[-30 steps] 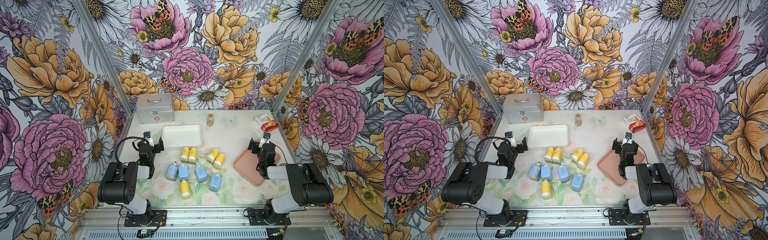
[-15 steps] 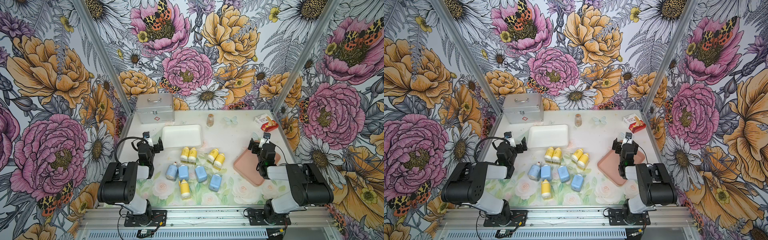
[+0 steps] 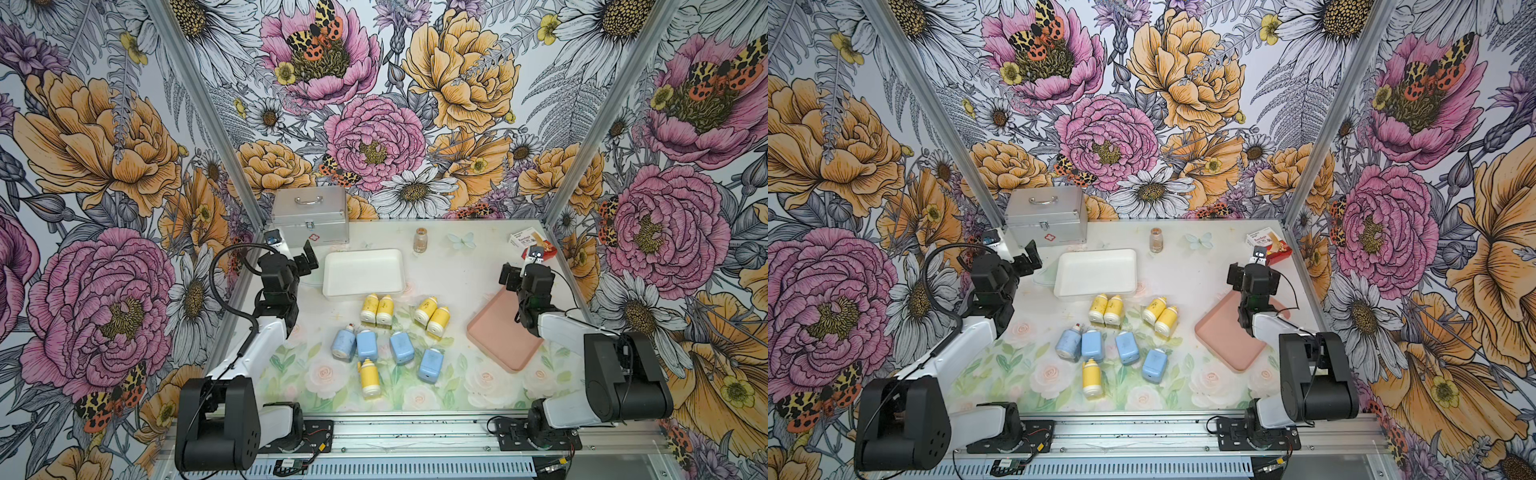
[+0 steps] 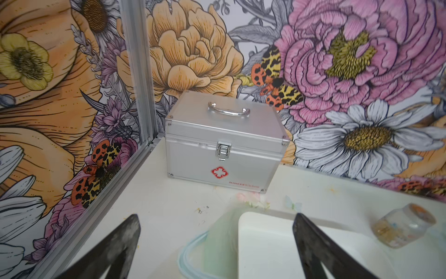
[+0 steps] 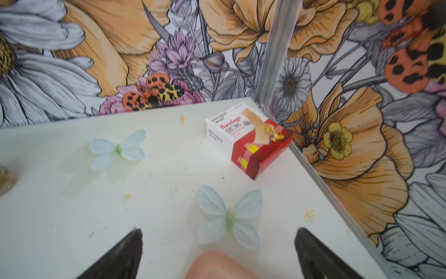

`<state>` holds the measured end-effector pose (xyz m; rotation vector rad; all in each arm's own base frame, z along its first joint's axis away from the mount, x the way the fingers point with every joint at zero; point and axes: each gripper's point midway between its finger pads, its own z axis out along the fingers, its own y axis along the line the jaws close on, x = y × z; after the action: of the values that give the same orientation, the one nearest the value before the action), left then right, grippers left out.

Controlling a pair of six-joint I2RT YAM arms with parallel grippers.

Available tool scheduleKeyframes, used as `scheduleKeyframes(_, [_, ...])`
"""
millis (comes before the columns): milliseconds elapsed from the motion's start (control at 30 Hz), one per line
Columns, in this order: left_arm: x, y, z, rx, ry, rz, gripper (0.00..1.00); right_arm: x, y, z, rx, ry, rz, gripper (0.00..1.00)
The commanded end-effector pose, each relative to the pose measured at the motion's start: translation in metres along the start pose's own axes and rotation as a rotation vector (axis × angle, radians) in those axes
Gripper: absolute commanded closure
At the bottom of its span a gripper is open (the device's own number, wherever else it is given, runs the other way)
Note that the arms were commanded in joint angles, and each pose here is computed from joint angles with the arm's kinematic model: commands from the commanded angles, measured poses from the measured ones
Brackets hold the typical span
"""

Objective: Place the pencil sharpeners by color into the storage box
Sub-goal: Adjust the storage box at the center of the board.

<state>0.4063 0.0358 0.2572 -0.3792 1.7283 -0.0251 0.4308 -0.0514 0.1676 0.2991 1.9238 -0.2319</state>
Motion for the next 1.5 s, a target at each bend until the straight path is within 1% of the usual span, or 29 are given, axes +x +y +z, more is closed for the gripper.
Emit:
scheduleKeyframes(0, [0.024,0.052,-0.020,-0.208,0.152,-0.324,0.01,-0.012,-0.021,-0.013,0.119,0.156,0.074,0.00])
scheduleKeyframes(33, [0.021,0.049,-0.020,-0.143,0.172,-0.371,0.01,-0.012,-0.023,-0.016,0.131,0.191,0.116,0.00])
scheduleKeyframes(67, [0.017,0.045,-0.022,-0.098,0.186,-0.387,0.01,-0.012,-0.018,-0.018,0.101,0.220,0.132,0.01])
scheduleKeyframes(100, [0.011,0.038,-0.024,-0.066,0.194,-0.371,0.01,-0.011,-0.008,-0.020,0.037,0.251,0.132,0.00])
scheduleKeyframes(167, [-0.002,0.026,-0.032,-0.065,0.204,-0.280,0.02,-0.011,0.002,-0.027,-0.027,0.286,0.148,0.00])
scheduleKeyframes(200, [-0.009,0.016,-0.036,-0.059,0.200,-0.211,0.01,-0.012,0.005,-0.033,-0.052,0.304,0.155,0.00])
scheduleKeyframes(300, [-0.027,-0.010,-0.050,-0.056,0.150,-0.043,0.01,-0.011,0.010,-0.052,-0.066,0.421,0.140,0.00])
scheduleKeyframes(367, [-0.028,-0.025,-0.057,-0.042,0.135,0.029,0.01,-0.007,0.012,-0.067,-0.059,0.494,0.103,0.00])
scheduleKeyframes(400, [-0.026,-0.031,-0.059,-0.036,0.132,0.060,0.01,-0.003,0.013,-0.079,-0.023,0.539,0.066,0.00])
scheduleKeyframes(467, [-0.021,-0.039,-0.062,-0.025,0.137,0.091,0.01,0.004,0.018,-0.098,-0.010,0.598,-0.002,0.01])
scheduleKeyframes(600, [-0.018,-0.056,-0.067,0.034,0.142,0.129,0.01,0.030,0.034,-0.132,-0.030,0.730,-0.095,0.00])
scheduleKeyframes(700, [-0.018,-0.060,-0.070,0.052,0.142,0.134,0.01,0.050,0.037,-0.154,-0.020,0.826,-0.175,0.00])
scheduleKeyframes(800, [-0.019,-0.063,-0.074,0.071,0.137,0.134,0.01,0.064,0.040,-0.176,-0.035,0.896,-0.262,0.00])
scheduleKeyframes(967, [-0.023,-0.067,-0.079,0.093,0.125,0.122,0.01,0.081,0.051,-0.203,-0.094,0.921,-0.371,0.00])
scheduleKeyframes(1100, [-0.024,-0.068,-0.082,0.102,0.121,0.114,0.01,0.105,0.056,-0.211,-0.108,0.962,-0.448,0.00])
scheduleKeyframes(1267, [-0.025,-0.069,-0.086,0.105,0.113,0.122,0.01,0.134,0.063,-0.206,-0.106,1.007,-0.515,0.00])
scheduleKeyframes(1467, [-0.025,-0.068,-0.087,0.097,0.107,0.127,0.01,0.147,0.076,-0.190,-0.109,1.003,-0.514,0.00])
